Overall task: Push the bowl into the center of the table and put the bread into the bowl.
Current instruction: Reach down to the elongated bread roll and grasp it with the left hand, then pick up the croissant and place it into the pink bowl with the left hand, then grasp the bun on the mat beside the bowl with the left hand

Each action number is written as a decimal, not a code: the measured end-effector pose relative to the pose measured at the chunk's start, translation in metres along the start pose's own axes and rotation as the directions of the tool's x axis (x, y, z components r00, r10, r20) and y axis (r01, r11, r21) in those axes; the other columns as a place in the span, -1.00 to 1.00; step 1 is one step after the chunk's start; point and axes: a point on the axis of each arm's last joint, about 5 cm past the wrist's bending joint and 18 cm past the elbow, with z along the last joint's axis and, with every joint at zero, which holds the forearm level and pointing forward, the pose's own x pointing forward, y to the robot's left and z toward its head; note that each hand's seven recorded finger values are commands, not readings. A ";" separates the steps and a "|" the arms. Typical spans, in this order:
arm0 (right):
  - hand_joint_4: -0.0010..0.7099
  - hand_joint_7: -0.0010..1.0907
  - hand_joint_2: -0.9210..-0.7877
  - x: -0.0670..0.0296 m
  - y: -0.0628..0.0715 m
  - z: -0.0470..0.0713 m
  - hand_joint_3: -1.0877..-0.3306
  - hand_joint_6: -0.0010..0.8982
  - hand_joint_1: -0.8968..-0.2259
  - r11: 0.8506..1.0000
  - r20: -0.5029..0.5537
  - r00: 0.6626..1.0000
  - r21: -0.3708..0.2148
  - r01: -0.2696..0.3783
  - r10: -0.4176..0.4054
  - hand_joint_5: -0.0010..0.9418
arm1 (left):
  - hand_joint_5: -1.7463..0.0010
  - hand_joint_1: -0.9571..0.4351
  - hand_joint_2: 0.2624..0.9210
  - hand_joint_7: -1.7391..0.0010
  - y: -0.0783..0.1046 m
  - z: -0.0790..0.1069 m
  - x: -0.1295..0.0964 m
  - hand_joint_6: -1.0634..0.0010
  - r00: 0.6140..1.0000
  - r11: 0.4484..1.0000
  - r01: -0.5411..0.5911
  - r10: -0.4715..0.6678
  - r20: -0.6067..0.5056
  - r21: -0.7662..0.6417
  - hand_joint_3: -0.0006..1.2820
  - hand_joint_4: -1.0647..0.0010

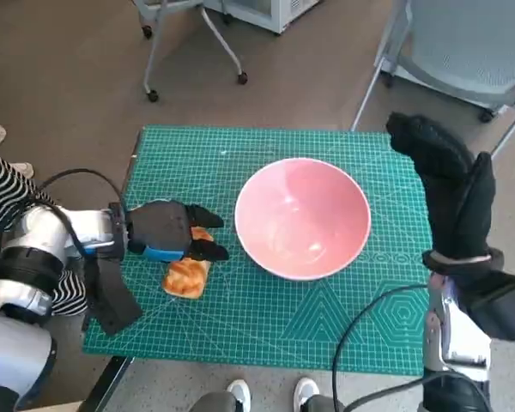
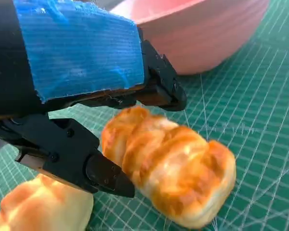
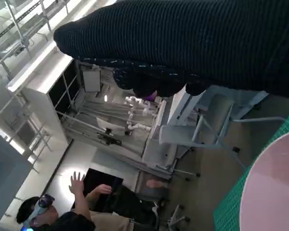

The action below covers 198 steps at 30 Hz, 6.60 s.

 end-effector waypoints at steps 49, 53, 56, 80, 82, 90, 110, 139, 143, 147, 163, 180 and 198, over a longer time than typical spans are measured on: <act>-0.37 -0.04 -1.00 -0.0003 0.000 -0.001 0.07 -0.70 -0.42 0.999 0.018 1.000 0.032 0.016 -0.017 -1.00 | -0.17 0.38 1.00 -0.39 0.062 -0.012 -0.033 -0.29 0.950 0.931 -0.311 0.306 -0.057 -0.193 -0.95 -0.36; -0.37 -0.04 -1.00 0.0004 0.000 -0.001 0.07 -0.71 -0.41 0.999 0.026 1.000 0.030 0.016 -0.017 -1.00 | -0.21 0.38 1.00 -0.41 0.077 -0.013 -0.037 -0.24 0.912 0.889 -0.409 0.404 -0.070 -0.206 -0.92 -0.31; -0.37 -0.04 -1.00 0.0008 0.000 0.000 0.07 -0.71 -0.41 0.999 0.029 0.999 0.029 0.016 -0.017 -0.99 | -0.22 0.38 1.00 -0.41 0.089 -0.013 -0.040 -0.22 0.871 0.844 -0.488 0.485 -0.075 -0.222 -0.92 -0.32; -0.39 -0.04 -1.00 -0.0021 -0.002 0.001 0.06 -0.71 -0.36 0.999 0.030 0.999 0.016 0.028 -0.028 -1.00 | -0.18 0.38 0.99 -0.34 0.141 -0.003 0.045 -0.34 0.729 0.667 -0.654 0.681 -0.064 -0.357 -0.96 -0.35; -0.39 -0.04 -1.00 -0.0030 -0.003 0.002 0.06 -0.71 -0.35 0.999 0.030 0.999 0.015 0.031 -0.031 -1.00 | -0.20 0.38 0.99 -0.37 0.137 -0.003 0.054 -0.31 0.732 0.656 -0.650 0.677 -0.083 -0.382 -0.95 -0.32; -0.42 -0.04 -1.00 -0.0067 -0.003 0.004 0.06 -0.71 -0.35 0.999 0.035 0.999 0.010 0.039 -0.039 -1.00 | -0.21 0.38 1.00 -0.42 0.121 0.001 0.083 -0.24 0.784 0.677 -0.596 0.606 -0.133 -0.431 -0.91 -0.29; -0.42 -0.04 -1.00 -0.0103 -0.005 0.006 0.05 -0.71 -0.35 0.998 0.040 0.997 -0.004 0.065 -0.065 -1.00 | 0.98 0.19 0.64 0.87 0.119 -0.005 0.097 0.48 0.927 0.762 -0.374 0.329 -0.181 -0.529 -0.98 0.67; -0.39 -0.04 -1.00 -0.0094 0.002 0.005 0.06 -0.71 -0.40 0.999 0.028 0.998 -0.005 0.048 -0.047 -0.99 | 0.97 -0.18 0.68 0.93 0.115 -0.022 -0.045 0.53 0.815 0.633 -0.575 0.386 -0.432 -0.518 -0.99 0.85; -0.39 -0.04 -1.00 -0.0094 0.002 0.005 0.06 -0.71 -0.39 0.999 0.028 0.999 -0.003 0.047 -0.047 -0.99 | 0.97 -0.11 0.65 0.92 0.106 -0.022 -0.067 0.52 0.785 0.611 -0.608 0.366 -0.500 -0.507 -0.99 0.82; -0.39 -0.04 -1.00 -0.0094 0.002 0.005 0.06 -0.71 -0.39 0.999 0.027 0.999 -0.002 0.045 -0.045 -0.99 | 0.97 -0.07 0.64 0.91 0.099 -0.022 -0.084 0.49 0.762 0.605 -0.623 0.326 -0.559 -0.496 -1.00 0.79; -0.39 -0.05 -1.00 -0.0086 0.001 0.000 0.06 -0.73 -0.36 0.999 0.008 0.999 0.029 0.035 -0.035 -0.99 | 0.98 -0.07 0.59 0.91 0.078 -0.019 -0.110 0.47 0.721 0.653 -0.581 0.137 -0.679 -0.485 -1.00 0.75; -0.41 -0.05 -1.00 -0.0057 0.001 -0.002 0.06 -0.73 -0.39 0.999 0.008 1.000 0.039 0.013 -0.013 -1.00 | 1.00 0.05 0.46 0.95 0.059 -0.022 -0.103 0.44 0.772 0.645 -0.469 -0.033 -0.635 -0.603 -0.99 0.75; -0.42 -0.05 -1.00 -0.0058 0.000 -0.001 0.06 -0.73 -0.39 0.998 0.018 1.000 0.062 0.004 -0.005 -1.00 | 1.00 0.23 0.49 0.99 0.021 -0.023 -0.068 0.46 0.718 0.668 -0.264 -0.345 -0.604 -0.696 -0.99 0.79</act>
